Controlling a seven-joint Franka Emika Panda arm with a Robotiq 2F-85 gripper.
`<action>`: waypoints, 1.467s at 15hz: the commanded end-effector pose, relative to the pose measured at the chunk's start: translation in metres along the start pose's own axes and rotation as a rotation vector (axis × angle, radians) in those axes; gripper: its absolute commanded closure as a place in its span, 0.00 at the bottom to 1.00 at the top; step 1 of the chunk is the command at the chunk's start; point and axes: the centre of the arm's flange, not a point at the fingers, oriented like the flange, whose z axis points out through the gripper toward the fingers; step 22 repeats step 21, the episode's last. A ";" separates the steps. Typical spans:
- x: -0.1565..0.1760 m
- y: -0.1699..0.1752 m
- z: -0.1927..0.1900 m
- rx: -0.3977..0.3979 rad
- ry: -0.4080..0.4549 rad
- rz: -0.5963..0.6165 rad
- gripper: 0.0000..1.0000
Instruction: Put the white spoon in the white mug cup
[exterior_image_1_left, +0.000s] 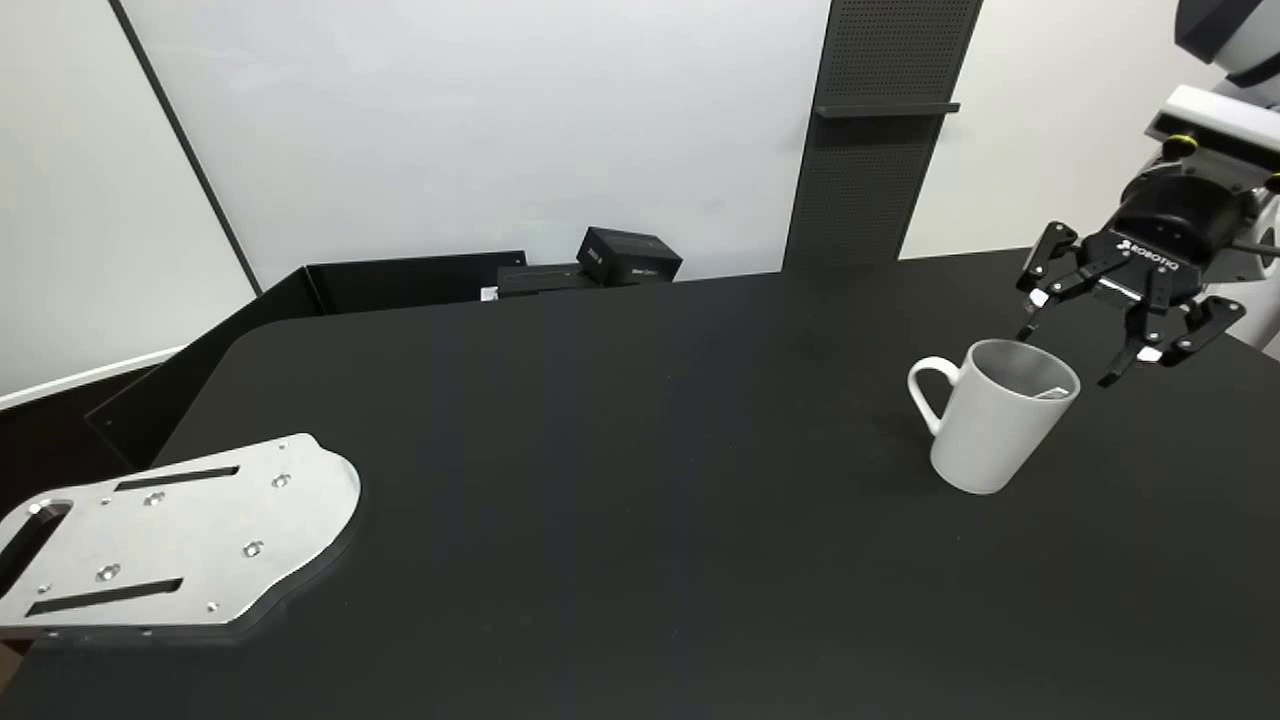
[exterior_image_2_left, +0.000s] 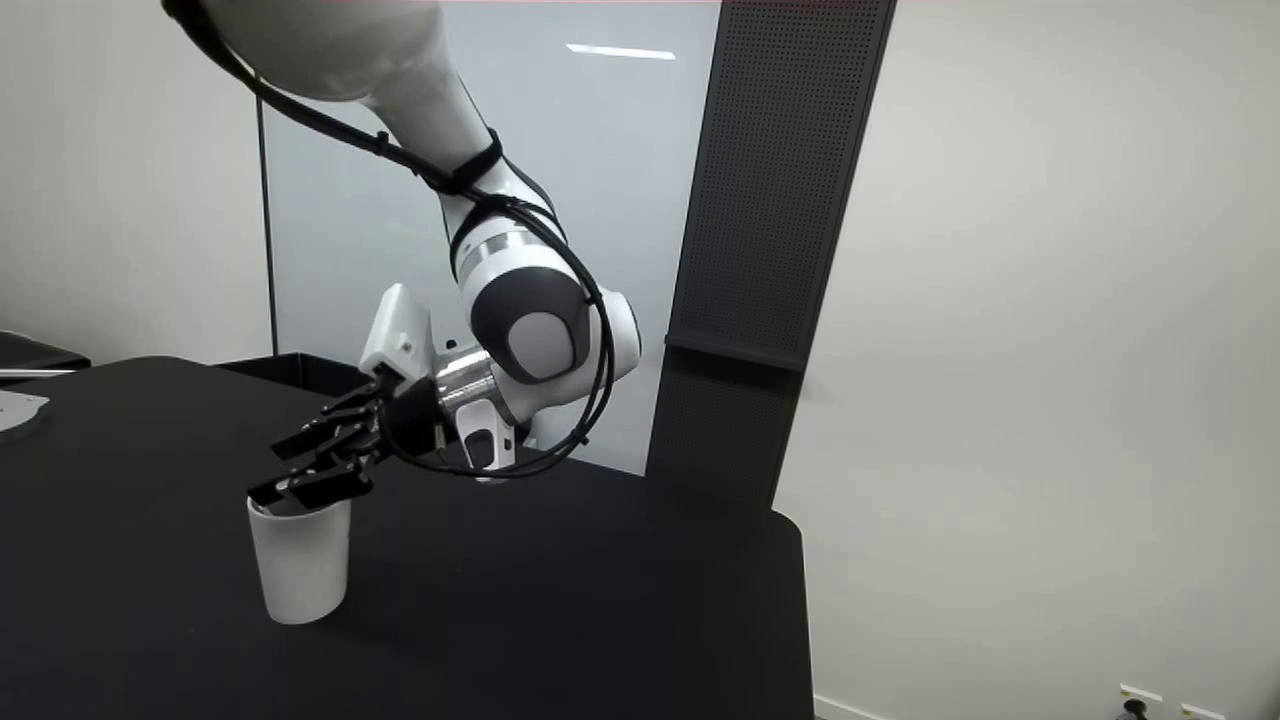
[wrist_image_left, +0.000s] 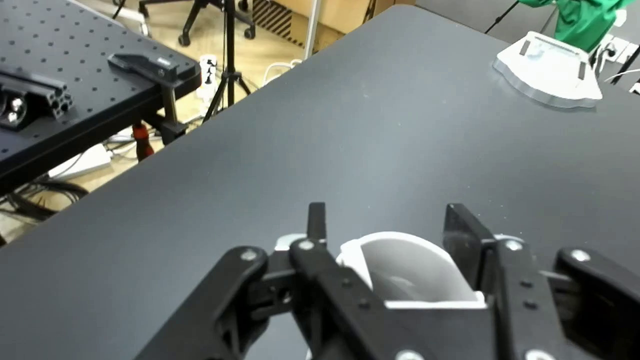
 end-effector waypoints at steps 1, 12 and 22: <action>-0.031 -0.003 -0.014 -0.078 0.159 -0.095 0.07; -0.084 0.021 -0.061 -0.136 0.746 -0.344 0.00; -0.079 0.020 -0.074 -0.108 0.846 -0.374 0.00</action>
